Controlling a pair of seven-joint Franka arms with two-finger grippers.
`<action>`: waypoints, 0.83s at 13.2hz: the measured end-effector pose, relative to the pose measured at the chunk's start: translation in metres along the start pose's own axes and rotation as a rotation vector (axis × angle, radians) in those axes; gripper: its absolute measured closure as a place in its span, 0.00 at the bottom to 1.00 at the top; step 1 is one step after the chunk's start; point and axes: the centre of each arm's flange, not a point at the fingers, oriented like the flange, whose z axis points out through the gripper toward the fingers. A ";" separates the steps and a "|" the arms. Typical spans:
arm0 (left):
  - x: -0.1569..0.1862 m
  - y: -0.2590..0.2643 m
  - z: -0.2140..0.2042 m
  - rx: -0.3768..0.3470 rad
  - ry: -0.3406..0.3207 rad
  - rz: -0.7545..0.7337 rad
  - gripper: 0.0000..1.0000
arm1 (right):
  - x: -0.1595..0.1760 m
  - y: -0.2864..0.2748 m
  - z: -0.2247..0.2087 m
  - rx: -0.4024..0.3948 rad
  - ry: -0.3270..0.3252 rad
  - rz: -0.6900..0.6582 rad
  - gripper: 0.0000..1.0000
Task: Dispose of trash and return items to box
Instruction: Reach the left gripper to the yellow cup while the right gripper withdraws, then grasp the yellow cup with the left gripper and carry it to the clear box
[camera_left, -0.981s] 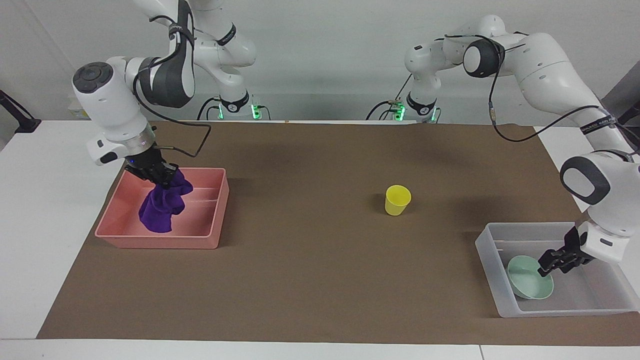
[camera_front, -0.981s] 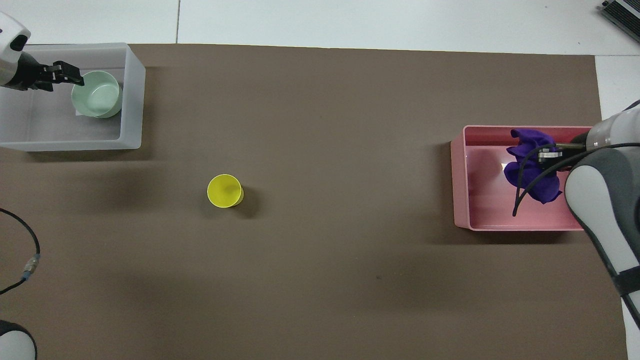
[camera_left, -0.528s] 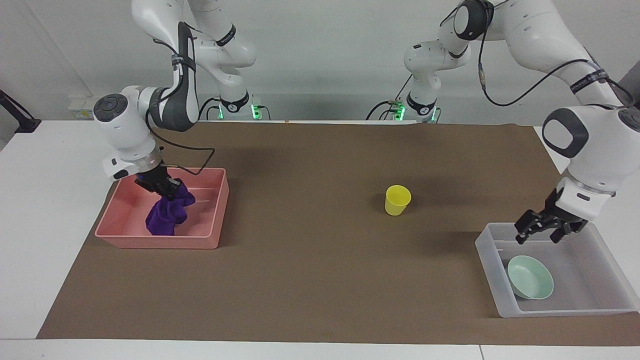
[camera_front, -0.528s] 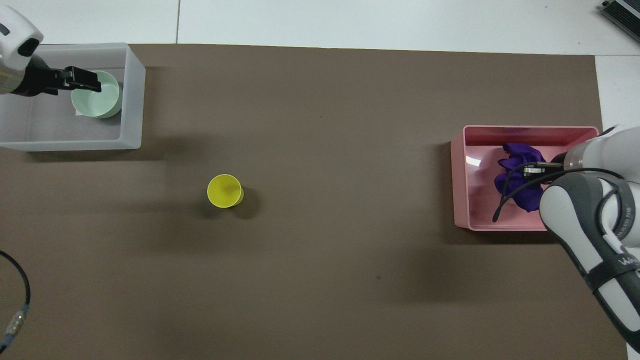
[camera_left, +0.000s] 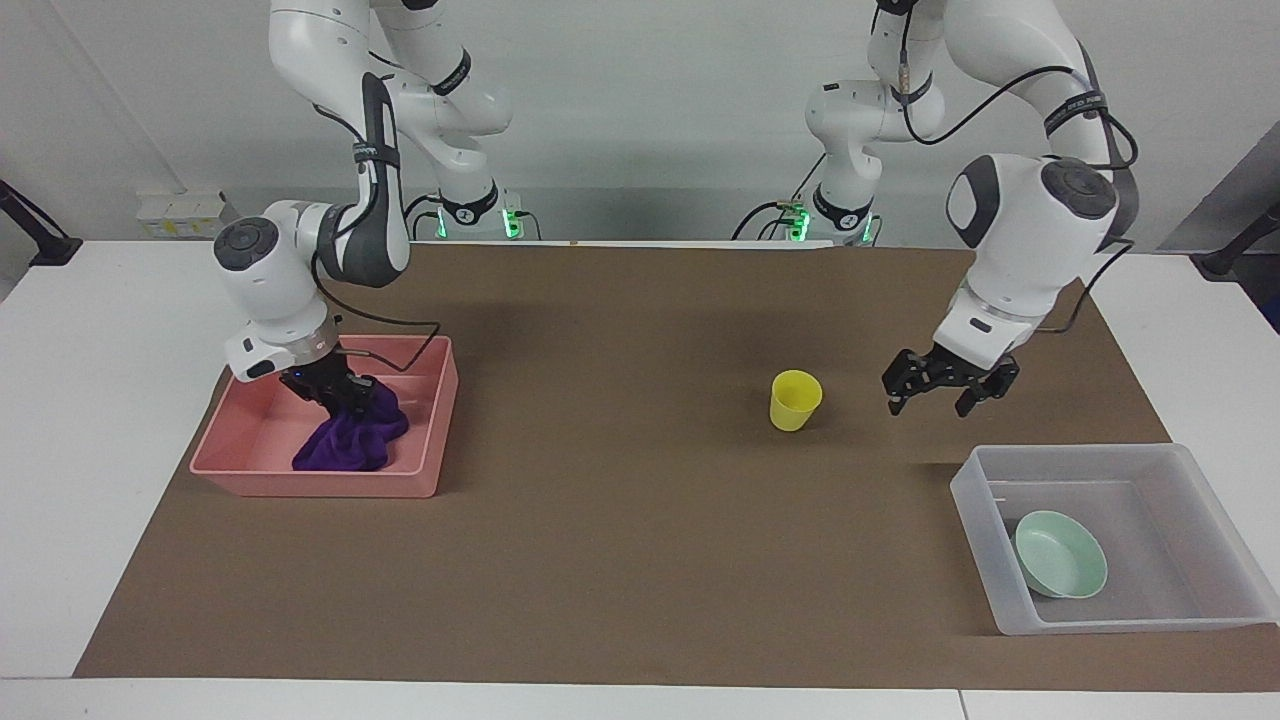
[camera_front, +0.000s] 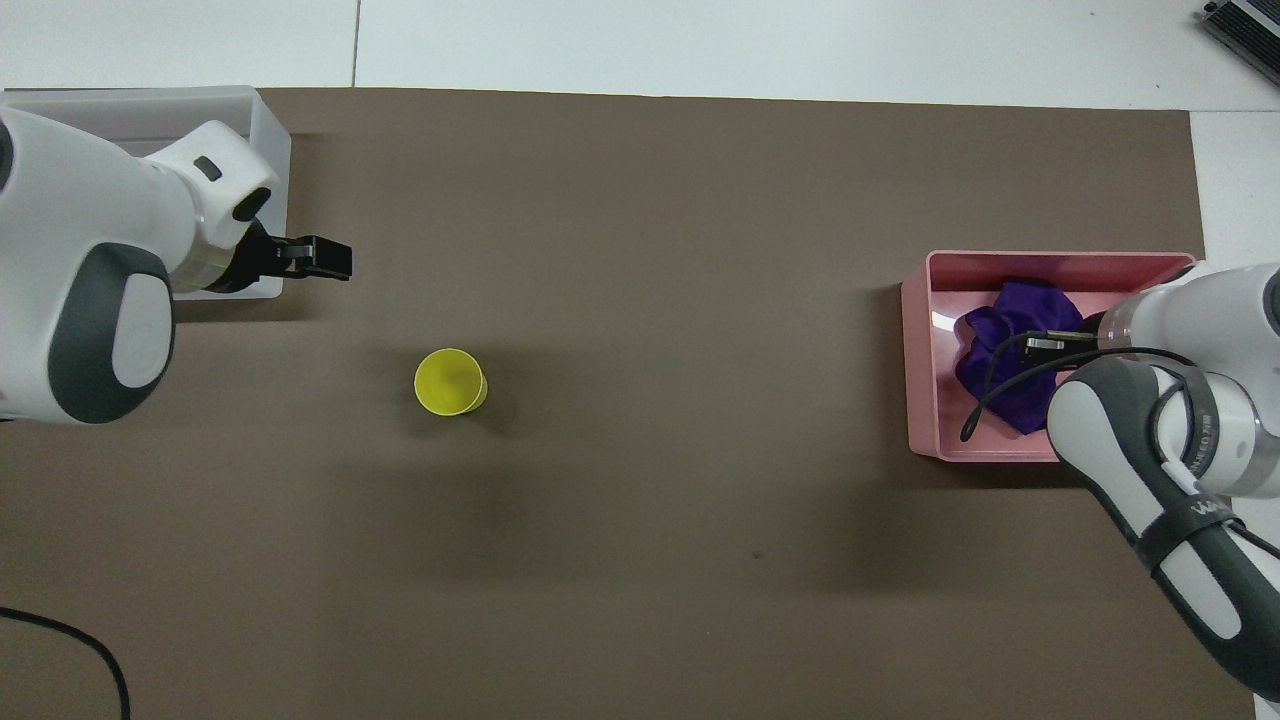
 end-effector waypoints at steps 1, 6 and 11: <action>-0.008 0.010 0.012 -0.003 0.017 0.017 0.00 | 0.003 -0.001 -0.010 0.001 0.013 -0.002 0.36; -0.054 0.044 0.066 -0.007 0.015 0.082 0.00 | 0.007 -0.034 -0.107 0.015 0.059 -0.060 0.00; -0.088 0.063 0.102 -0.010 0.010 0.063 0.19 | 0.005 -0.056 -0.193 0.016 0.033 -0.100 0.00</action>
